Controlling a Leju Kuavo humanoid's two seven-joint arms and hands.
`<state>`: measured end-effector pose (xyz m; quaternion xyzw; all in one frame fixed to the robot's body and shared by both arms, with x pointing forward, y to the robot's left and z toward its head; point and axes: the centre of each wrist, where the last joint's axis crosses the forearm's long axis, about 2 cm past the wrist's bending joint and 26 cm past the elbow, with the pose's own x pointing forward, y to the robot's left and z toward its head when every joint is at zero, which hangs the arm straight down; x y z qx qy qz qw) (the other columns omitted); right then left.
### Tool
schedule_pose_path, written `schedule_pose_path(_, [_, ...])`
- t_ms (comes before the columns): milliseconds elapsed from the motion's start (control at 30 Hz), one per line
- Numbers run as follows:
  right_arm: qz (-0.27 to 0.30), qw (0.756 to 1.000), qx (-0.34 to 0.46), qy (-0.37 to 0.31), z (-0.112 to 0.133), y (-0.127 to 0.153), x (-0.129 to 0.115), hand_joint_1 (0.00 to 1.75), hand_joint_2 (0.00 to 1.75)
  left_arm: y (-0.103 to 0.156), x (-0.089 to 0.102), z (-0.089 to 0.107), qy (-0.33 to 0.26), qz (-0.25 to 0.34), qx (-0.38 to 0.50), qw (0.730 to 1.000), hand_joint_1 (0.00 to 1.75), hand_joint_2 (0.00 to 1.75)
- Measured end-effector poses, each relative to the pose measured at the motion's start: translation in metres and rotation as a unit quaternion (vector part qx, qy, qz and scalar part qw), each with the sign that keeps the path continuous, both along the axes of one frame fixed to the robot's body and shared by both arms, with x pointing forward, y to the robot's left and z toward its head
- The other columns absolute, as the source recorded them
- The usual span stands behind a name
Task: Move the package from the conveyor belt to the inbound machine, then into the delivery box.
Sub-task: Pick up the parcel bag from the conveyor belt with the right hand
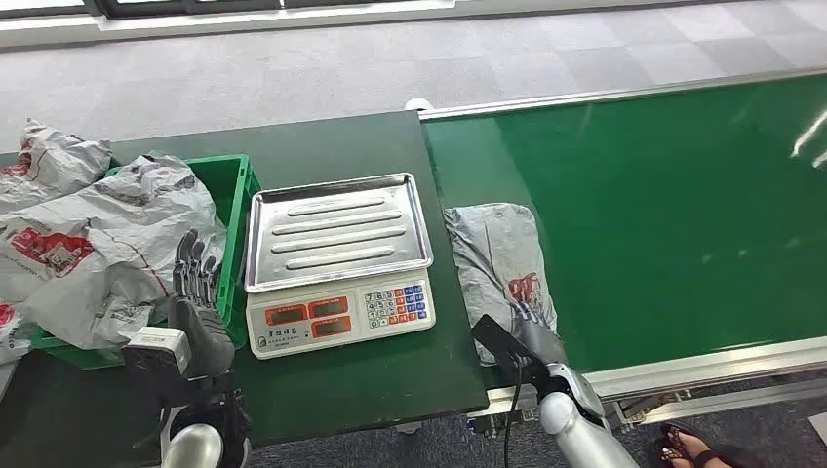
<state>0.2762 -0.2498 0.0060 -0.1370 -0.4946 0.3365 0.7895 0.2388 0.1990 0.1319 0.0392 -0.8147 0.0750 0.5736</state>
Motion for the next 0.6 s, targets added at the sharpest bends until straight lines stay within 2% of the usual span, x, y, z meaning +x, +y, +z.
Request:
schedule_pose_path(200, [-0.010,1.000,0.001,0.019,-0.0026,0.0036,-0.0042,0.01,1.75,-0.0009,0.0001,-0.0024,0.006,-0.003,0.000,1.000,0.00,0.00])
schedule_pose_path(333, [-0.007,0.999,-0.024,0.035,-0.0033,0.0049,-0.0053,1.75,1.75,-0.0022,-0.0001,-0.0048,0.011,-0.007,0.000,1.000,0.00,0.00])
schedule_pose_path(600, [0.004,0.996,-0.090,0.018,-0.0016,0.0081,-0.0050,1.75,1.75,-0.0049,-0.0003,-0.0041,0.017,-0.013,-0.004,1.000,0.00,0.00])
